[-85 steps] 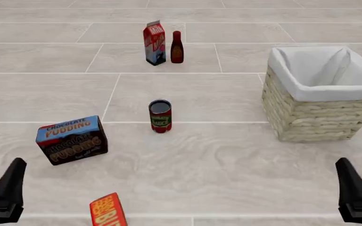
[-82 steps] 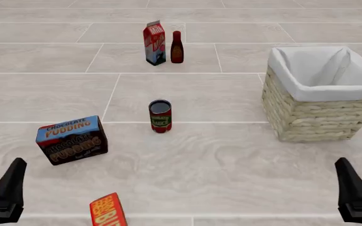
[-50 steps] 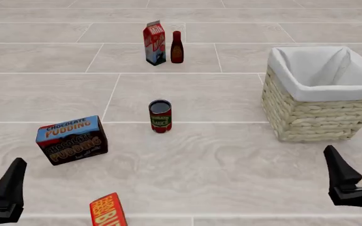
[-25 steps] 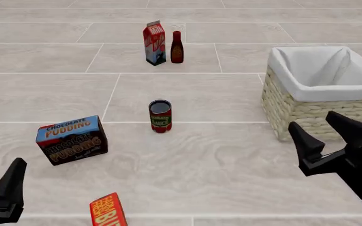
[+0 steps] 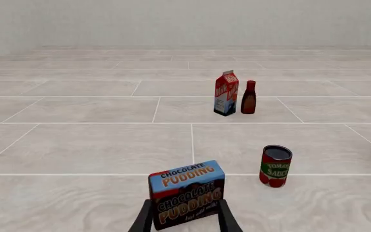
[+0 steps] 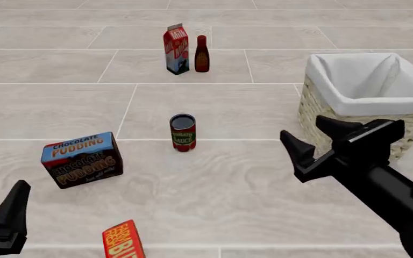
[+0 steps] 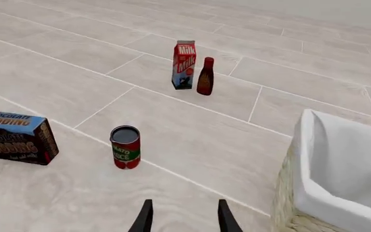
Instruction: Pick the tomato sauce and place it in the basket.
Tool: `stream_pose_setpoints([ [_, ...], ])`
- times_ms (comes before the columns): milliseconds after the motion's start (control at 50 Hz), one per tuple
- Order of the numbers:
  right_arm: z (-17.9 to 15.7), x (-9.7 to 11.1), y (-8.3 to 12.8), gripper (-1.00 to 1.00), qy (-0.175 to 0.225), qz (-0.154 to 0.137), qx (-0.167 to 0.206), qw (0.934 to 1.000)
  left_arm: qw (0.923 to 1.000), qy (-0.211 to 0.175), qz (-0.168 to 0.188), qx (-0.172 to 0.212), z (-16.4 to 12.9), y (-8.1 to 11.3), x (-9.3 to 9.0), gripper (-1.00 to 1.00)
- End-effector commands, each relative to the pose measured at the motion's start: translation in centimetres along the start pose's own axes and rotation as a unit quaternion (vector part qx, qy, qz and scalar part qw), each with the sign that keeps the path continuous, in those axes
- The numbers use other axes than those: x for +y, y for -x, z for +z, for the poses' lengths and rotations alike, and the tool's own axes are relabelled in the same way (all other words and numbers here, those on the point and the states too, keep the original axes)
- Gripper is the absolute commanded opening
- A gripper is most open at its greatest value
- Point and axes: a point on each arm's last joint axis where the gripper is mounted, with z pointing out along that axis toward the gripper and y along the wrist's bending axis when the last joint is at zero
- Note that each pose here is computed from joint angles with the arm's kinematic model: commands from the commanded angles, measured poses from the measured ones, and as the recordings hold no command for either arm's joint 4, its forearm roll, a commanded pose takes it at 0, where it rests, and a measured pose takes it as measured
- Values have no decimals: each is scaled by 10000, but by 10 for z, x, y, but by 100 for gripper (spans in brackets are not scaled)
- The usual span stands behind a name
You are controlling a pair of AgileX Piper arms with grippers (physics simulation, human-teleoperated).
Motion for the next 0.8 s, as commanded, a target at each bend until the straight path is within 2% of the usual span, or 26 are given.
stream_pose_setpoints([
  [20, 39, 17, -6, 100, 359, 27, 221, 9991, 10000, 0, 0, 0, 0, 0, 0, 100],
  [140, 48, 22, -5, 100, 456, 67, 294, 9985, 10000, 0, 0, 0, 0, 0, 0, 100],
  [160, 60, 30, -8, 100, 596, 88, 417, 9973, 10000, 0, 0, 0, 0, 0, 0, 100],
  [480, 87, 47, -24, 100, 808, 107, 492, 9955, 10000, 0, 0, 0, 0, 0, 0, 100],
  [520, 91, 46, -26, 100, 793, 38, 475, 9957, 10000, 0, 0, 0, 0, 0, 0, 100],
  [800, 114, 49, -30, 100, 768, 58, 516, 9957, 10000, 0, 0, 0, 0, 0, 0, 100],
])
